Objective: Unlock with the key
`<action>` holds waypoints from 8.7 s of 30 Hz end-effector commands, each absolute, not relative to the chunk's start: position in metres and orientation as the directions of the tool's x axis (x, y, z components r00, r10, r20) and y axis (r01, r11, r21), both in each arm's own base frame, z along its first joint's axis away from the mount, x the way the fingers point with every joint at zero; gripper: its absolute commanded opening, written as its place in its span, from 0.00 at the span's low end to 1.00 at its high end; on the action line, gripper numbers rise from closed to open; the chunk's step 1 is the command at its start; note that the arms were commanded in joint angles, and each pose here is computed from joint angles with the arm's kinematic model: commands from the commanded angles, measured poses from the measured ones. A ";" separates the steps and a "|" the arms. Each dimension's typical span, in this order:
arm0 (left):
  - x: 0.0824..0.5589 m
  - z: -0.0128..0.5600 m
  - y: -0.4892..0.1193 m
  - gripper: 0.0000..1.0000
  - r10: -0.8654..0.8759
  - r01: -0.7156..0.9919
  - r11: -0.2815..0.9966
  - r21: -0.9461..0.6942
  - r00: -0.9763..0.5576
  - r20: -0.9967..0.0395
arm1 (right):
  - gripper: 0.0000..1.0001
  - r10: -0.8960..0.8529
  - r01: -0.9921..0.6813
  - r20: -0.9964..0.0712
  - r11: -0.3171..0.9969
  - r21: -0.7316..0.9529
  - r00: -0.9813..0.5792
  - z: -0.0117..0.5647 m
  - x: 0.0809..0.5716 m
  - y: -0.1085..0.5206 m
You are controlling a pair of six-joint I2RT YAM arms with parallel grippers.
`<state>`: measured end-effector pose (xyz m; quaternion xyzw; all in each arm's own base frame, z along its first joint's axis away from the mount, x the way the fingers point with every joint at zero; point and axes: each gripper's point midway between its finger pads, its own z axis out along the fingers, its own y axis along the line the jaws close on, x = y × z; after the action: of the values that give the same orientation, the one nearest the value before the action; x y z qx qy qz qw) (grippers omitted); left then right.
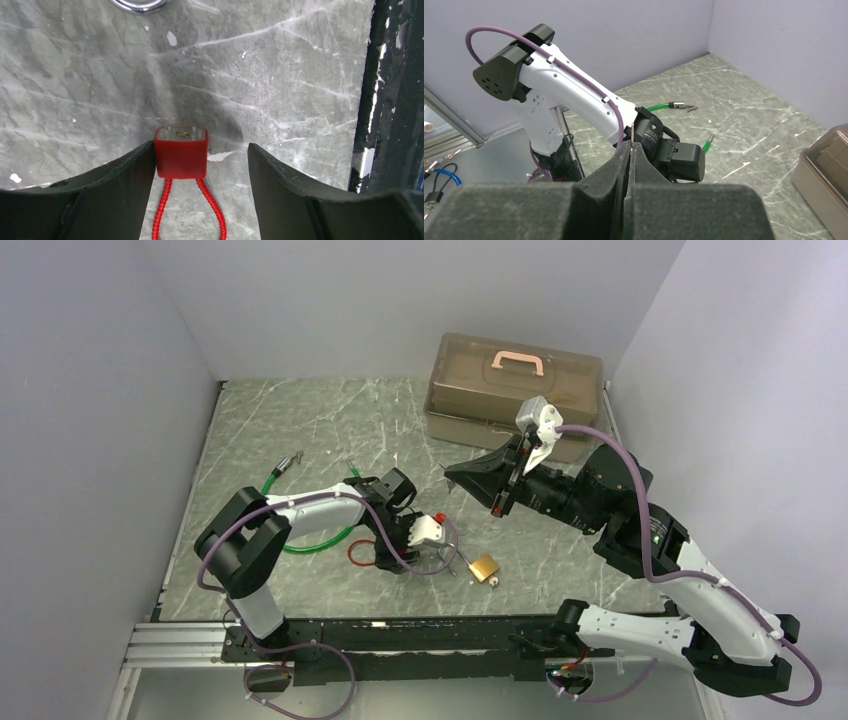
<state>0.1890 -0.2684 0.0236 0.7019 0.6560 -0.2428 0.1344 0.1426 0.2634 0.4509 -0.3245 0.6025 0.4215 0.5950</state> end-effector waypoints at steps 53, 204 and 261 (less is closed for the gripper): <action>0.009 0.496 -0.161 0.00 -0.036 0.350 -0.079 0.933 0.935 -0.354 | 0.00 0.046 -0.997 -0.996 -0.023 0.077 -0.078 0.473 0.082 0.309; 0.040 0.283 -0.226 0.00 0.611 0.767 -0.201 -0.610 -0.389 -0.690 | 0.00 -0.566 -0.780 -0.553 -0.313 -0.542 0.612 0.307 0.037 0.365; 0.058 0.293 -0.227 0.00 0.566 0.787 -0.160 -0.596 -0.421 -0.709 | 0.00 -0.511 -0.765 -0.574 -0.356 -0.537 0.641 0.295 0.006 0.402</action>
<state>0.0500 -0.2073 0.2642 0.5192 0.6914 -0.5008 0.0389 0.0389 0.3695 0.2819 -0.8181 0.4162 0.0755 0.3897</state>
